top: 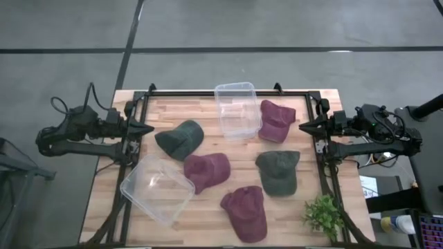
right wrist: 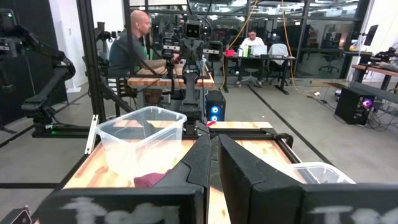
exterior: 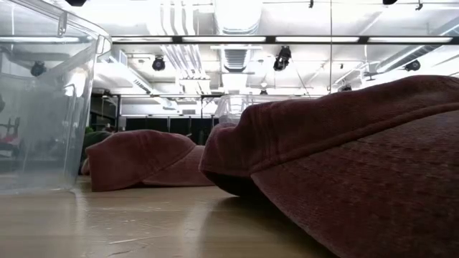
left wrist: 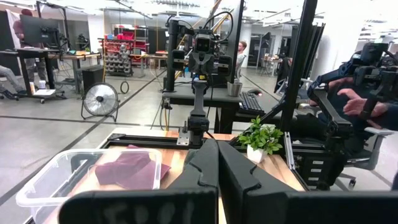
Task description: Pick & Place hat
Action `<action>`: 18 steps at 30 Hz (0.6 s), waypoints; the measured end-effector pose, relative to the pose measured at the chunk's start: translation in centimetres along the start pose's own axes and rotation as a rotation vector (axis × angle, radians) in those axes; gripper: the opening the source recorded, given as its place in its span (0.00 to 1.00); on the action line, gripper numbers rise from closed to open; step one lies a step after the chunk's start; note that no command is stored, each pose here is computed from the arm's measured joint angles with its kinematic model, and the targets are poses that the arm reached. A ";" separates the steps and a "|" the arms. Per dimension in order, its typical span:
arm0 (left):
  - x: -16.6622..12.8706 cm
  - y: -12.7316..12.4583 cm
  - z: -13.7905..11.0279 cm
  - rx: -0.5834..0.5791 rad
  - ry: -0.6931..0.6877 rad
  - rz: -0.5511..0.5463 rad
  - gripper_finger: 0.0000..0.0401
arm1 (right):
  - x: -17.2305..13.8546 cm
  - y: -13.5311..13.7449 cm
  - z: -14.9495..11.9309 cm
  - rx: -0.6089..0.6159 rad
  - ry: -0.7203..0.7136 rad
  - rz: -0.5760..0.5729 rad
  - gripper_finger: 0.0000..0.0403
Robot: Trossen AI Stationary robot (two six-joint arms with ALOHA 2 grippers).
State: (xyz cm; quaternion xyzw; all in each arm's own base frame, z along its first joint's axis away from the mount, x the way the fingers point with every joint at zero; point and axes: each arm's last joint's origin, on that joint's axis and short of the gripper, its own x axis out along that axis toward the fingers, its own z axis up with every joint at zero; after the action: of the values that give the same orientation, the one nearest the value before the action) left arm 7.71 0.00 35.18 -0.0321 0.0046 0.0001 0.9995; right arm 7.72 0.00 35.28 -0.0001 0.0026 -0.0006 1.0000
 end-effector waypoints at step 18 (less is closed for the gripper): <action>0.0 0.0 0.0 0.000 -0.001 0.000 0.00 | 0.0 0.0 0.2 0.043 -0.016 0.000 0.07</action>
State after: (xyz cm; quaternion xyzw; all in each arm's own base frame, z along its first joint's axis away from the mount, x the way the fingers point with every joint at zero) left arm 7.72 0.00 35.19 -0.0319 0.0040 0.0002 0.9995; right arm 7.74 -0.01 35.43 0.0215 -0.0054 -0.0004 0.9998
